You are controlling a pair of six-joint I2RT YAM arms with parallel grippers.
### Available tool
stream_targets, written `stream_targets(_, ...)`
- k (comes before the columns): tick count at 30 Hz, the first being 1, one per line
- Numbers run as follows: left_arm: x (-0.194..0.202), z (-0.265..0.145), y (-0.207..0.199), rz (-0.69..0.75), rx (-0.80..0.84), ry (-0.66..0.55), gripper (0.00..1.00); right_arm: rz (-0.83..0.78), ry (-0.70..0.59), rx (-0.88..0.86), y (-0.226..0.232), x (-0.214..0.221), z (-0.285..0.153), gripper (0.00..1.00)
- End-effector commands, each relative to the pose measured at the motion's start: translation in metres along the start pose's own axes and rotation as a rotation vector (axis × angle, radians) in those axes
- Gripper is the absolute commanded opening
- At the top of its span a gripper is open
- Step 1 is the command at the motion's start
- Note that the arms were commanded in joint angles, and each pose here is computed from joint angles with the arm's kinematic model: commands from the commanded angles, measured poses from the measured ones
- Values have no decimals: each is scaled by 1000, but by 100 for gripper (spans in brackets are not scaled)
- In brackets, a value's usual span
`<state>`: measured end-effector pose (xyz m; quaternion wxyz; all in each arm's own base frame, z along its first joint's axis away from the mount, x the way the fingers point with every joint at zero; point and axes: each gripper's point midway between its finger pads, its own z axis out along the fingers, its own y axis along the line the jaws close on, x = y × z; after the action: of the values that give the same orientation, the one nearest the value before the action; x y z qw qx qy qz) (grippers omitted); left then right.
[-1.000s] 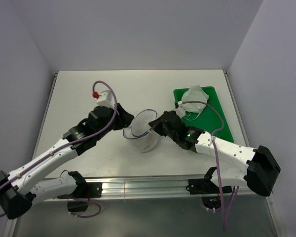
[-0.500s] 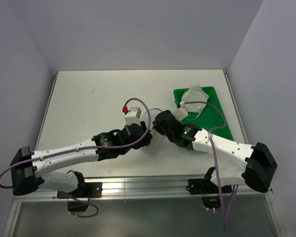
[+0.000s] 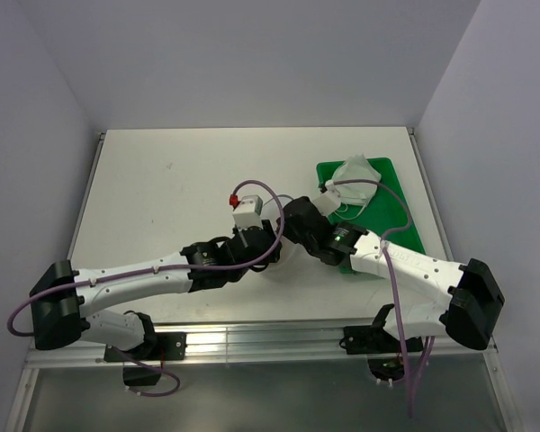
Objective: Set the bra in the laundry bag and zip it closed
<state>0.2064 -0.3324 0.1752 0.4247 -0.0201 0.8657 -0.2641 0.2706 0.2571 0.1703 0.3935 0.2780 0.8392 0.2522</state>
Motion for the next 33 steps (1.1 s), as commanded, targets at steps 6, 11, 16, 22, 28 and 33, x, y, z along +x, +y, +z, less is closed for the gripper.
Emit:
stream_targets(6, -26, 2, -22, -14, 32, -93, 44, -34, -16, -19, 13, -7, -7, 0)
stream_targets(11, -29, 6, -21, -17, 8, -114, 44, -48, -52, 4, 17, -9, -16, 0)
stream_targets(16, -31, 11, -22, -13, -4, -128, 43, -51, -69, 26, 22, -8, -22, 0)
stream_targets(22, -38, 8, -18, -24, -24, -156, 36, -66, -81, 36, 24, -3, -25, 0)
stream_targets(28, -44, 4, -17, -19, -30, -171, 21, -85, -78, 42, 22, 2, -23, 0)
stream_targets(33, -44, 0, -18, -22, -9, -166, 2, -103, -81, 59, 20, 4, -20, 0)
